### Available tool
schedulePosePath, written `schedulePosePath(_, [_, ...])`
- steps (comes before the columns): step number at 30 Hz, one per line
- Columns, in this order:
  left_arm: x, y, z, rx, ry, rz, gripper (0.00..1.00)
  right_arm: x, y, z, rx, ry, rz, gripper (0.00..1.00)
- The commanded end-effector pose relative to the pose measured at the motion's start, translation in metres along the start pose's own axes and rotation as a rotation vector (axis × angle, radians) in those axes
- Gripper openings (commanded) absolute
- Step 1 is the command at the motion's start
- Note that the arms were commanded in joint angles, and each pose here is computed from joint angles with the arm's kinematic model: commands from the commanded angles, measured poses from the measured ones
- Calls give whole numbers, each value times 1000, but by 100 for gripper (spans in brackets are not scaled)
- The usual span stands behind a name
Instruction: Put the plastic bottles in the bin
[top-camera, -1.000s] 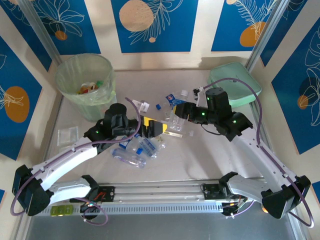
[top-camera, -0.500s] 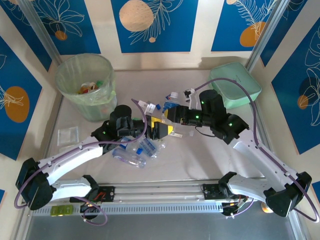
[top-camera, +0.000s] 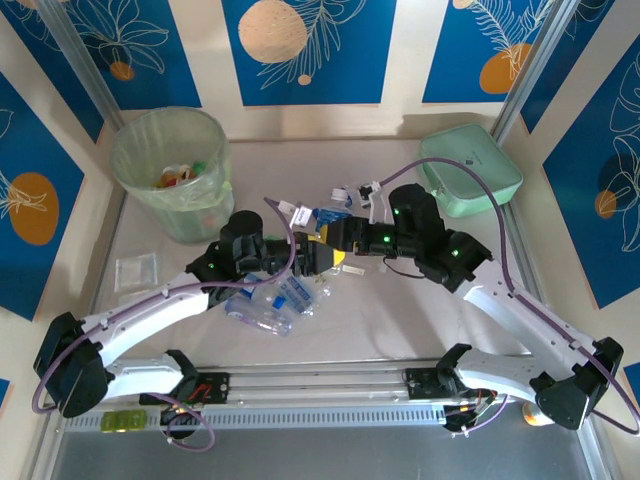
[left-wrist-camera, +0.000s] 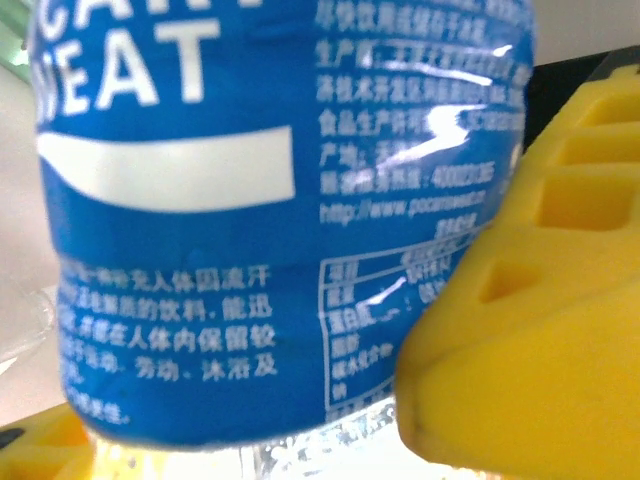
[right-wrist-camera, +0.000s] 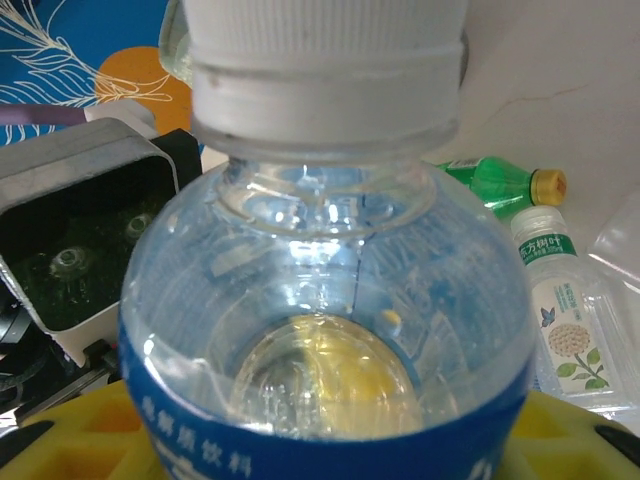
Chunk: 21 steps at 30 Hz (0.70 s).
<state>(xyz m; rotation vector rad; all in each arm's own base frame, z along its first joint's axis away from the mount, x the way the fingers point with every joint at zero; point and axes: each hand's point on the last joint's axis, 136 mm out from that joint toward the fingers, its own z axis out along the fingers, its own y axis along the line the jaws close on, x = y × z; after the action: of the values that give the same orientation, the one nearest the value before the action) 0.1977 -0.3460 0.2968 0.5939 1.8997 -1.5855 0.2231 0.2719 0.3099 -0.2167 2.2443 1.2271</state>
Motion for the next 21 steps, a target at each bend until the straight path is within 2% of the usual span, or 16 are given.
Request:
schedulePosePath(1, [-8, -30, -1, 122, -17, 58, 55, -5, 10, -8, -12, -29, -7, 50])
schedulePosePath(3, [-10, -33, -2, 128, -20, 63, 52, -5, 12, -10, -18, -31, -4, 51])
schedulePosePath(4, [-11, -34, -3, 127, -23, 64, 51, -6, 12, -11, -16, -36, -3, 56])
schedulePosePath(7, [-14, -37, -6, 124, -35, 67, 51, -12, 12, -20, 10, -69, -3, 85])
schedulePosePath(9, [-16, -39, -8, 121, -44, 67, 50, -18, 13, -29, 34, -102, -16, 97])
schedulePosePath(17, [-23, -41, -8, 99, -34, 58, 49, -41, 39, -78, -4, -243, -68, 99])
schedulePosePath(21, [-37, -39, -11, 60, -50, 60, 47, -44, 46, -99, -6, -288, -108, 99])
